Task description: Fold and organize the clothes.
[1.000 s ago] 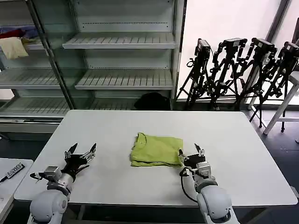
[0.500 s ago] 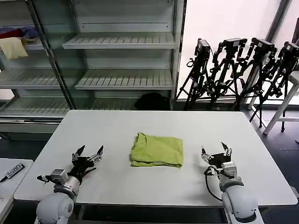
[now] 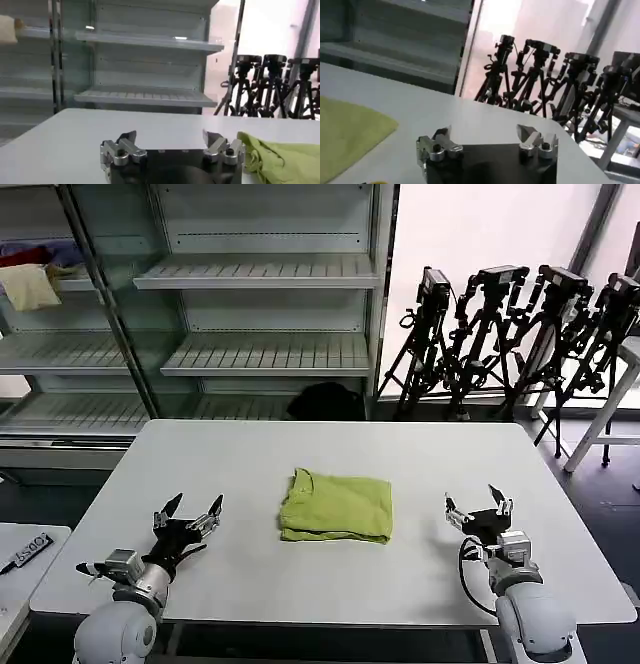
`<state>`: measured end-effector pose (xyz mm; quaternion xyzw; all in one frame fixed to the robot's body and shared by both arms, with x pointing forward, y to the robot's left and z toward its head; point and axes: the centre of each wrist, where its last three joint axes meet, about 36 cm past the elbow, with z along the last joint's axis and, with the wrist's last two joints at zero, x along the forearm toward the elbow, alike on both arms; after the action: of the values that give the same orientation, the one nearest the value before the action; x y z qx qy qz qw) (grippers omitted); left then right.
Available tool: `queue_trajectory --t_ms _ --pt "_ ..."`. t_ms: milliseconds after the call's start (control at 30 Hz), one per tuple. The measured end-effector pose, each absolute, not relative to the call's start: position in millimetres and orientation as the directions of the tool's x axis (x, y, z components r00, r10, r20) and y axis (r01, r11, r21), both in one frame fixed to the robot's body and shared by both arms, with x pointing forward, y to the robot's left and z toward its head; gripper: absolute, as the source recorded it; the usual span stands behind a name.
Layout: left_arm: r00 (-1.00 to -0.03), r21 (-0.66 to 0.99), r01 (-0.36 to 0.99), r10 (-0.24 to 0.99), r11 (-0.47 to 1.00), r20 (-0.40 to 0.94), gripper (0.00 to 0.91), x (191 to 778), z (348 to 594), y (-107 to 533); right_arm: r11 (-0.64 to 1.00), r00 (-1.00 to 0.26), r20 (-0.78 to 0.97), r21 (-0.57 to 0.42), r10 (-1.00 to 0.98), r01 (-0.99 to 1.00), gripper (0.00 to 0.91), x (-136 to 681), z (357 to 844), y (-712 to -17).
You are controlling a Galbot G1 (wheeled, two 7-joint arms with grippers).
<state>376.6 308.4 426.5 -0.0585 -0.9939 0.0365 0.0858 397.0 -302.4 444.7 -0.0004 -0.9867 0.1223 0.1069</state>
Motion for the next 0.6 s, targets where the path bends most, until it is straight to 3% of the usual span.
queue_trajectory --t_ms 600 --pt "-0.984 -0.095 0.086 0.099 0.992 0.150 0.907 373 424 326 0.989 -0.980 0.198 -0.139 -0.025 -0.053 0.907 394 443 -324"
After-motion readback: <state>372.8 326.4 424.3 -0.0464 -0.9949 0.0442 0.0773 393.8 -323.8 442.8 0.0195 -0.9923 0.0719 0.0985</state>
